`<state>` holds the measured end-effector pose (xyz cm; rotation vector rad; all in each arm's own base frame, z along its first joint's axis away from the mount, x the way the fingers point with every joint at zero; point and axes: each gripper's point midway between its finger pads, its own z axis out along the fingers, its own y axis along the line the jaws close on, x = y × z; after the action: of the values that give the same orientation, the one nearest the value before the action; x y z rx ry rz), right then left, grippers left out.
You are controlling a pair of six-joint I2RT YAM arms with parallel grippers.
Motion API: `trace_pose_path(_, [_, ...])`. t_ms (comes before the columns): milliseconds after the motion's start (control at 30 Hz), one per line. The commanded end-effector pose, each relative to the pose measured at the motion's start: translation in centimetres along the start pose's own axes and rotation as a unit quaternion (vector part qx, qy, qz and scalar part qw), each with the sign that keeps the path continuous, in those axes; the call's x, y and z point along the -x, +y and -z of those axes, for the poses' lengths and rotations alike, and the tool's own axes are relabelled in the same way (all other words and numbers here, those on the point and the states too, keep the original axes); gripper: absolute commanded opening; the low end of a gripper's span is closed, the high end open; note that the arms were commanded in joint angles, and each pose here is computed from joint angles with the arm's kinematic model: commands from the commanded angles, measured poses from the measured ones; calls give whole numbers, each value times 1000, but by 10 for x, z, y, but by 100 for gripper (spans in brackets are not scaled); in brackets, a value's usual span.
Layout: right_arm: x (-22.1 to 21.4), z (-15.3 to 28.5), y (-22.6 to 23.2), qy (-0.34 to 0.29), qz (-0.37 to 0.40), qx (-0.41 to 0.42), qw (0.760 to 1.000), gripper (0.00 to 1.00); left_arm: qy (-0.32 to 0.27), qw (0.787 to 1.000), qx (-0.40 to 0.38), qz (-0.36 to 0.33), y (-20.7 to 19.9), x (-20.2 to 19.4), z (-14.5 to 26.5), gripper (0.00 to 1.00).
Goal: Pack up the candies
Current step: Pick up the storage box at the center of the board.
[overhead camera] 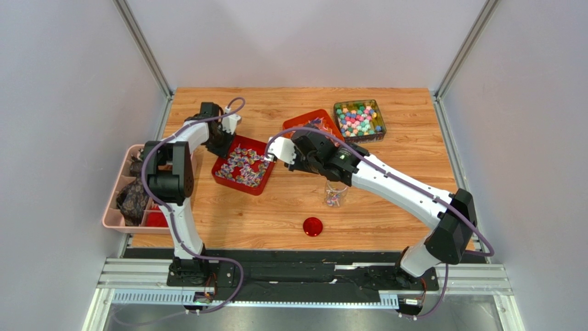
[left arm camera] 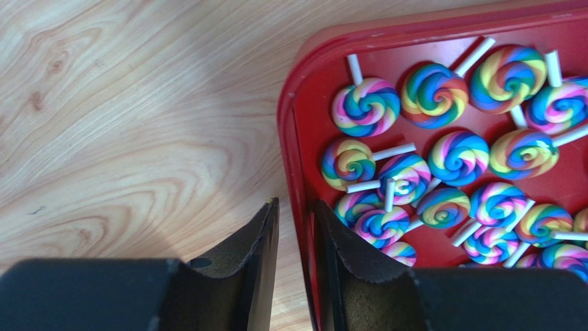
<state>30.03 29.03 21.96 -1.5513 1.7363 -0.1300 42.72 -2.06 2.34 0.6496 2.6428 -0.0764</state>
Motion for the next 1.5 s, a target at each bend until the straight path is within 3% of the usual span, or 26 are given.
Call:
trace_pose_path(0, [12, 2, -7, -6, 18, -16, 1000, 0, 18, 1000, 6, -16, 1, -1, -1, 33])
trace_pose_path(67, [13, 4, -8, -1, 27, -16, 1000, 0, 21, 1000, 1, -19, -2, 0, -2, 32])
trace_pose_path(167, [15, 4, -8, 4, 42, -16, 999, 0, 26, 999, -13, -18, -6, 2, -3, 13])
trace_pose_path(200, [16, 3, -7, 6, 46, -14, 999, 0, 32, 999, -22, -15, -9, 0, -2, 1])
trace_pose_path(567, [34, 4, -11, 9, 76, -4, 997, 0, 27, 996, -81, -1, -29, 6, 4, 0])
trace_pose_path(700, [42, 6, -18, 11, 91, -12, 996, 0, -20, 977, -211, 29, -66, 26, 26, 0])
trace_pose_path(800, [51, 14, -23, -7, 84, -16, 996, 0, -34, 962, -266, 43, -78, 38, 40, 0])
trace_pose_path(1133, [79, 53, -22, -75, 30, 27, 996, 0, -10, 930, -361, 70, -100, 38, 44, 0])
trace_pose_path(1467, [78, 56, -19, -77, 24, 35, 996, 0, -8, 904, -420, 75, -117, 34, 59, 0])
